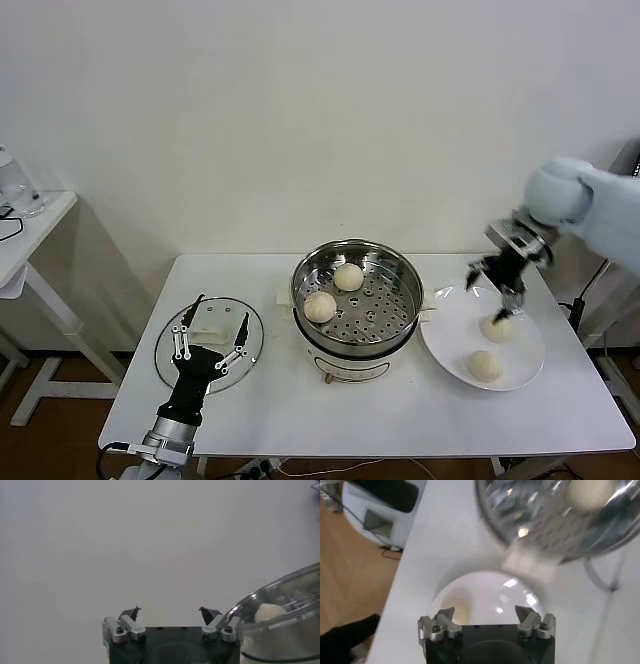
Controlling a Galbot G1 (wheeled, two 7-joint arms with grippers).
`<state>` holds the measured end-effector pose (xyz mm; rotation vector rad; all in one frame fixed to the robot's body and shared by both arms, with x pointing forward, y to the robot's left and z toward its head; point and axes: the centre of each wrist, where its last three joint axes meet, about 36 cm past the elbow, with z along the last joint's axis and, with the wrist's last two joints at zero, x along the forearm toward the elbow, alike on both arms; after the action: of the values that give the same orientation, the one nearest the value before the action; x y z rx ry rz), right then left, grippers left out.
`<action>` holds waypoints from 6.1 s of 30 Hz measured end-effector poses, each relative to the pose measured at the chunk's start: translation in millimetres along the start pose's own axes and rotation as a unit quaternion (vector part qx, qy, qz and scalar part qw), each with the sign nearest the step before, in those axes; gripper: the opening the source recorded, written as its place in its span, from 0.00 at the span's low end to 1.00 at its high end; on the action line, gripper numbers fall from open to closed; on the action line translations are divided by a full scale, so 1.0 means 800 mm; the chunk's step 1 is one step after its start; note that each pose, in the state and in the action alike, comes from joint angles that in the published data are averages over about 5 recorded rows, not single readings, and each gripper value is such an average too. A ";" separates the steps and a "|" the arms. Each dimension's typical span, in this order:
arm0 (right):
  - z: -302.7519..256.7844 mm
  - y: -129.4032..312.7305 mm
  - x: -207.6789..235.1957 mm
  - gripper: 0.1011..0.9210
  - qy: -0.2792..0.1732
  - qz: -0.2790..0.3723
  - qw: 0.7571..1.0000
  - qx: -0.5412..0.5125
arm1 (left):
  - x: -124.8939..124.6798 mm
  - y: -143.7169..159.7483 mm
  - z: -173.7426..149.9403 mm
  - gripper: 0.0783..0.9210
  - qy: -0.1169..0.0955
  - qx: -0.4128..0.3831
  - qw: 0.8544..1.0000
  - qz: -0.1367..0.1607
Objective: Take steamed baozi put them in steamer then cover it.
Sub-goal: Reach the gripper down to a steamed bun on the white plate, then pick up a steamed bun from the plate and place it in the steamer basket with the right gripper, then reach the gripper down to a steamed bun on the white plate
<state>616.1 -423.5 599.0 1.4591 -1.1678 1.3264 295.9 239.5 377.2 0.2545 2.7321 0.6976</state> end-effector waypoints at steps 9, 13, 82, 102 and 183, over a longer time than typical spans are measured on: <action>0.031 0.019 -0.074 0.88 -0.002 -0.007 1.000 -0.030 | 0.004 -0.004 0.001 0.88 0.005 -0.001 1.000 0.002; 0.034 0.021 -0.098 0.88 -0.004 -0.005 0.999 -0.036 | 0.005 -0.004 0.003 0.88 0.006 -0.002 1.000 0.002; -0.336 -0.063 0.083 0.71 0.032 0.046 0.849 0.526 | -0.003 0.013 -0.007 0.88 -0.008 -0.018 1.000 -0.015; -0.393 -0.072 -0.010 0.73 0.060 0.010 0.725 0.686 | -0.003 0.016 -0.007 0.88 -0.012 -0.016 1.000 -0.021; 0.123 -0.048 -0.156 0.88 0.010 0.055 0.988 -0.141 | 0.009 0.012 0.018 0.88 0.018 -0.020 1.000 -0.014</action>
<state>674.6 -497.3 465.4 1.1891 -1.3786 1.1884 295.2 255.6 367.7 0.1960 2.7474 0.7561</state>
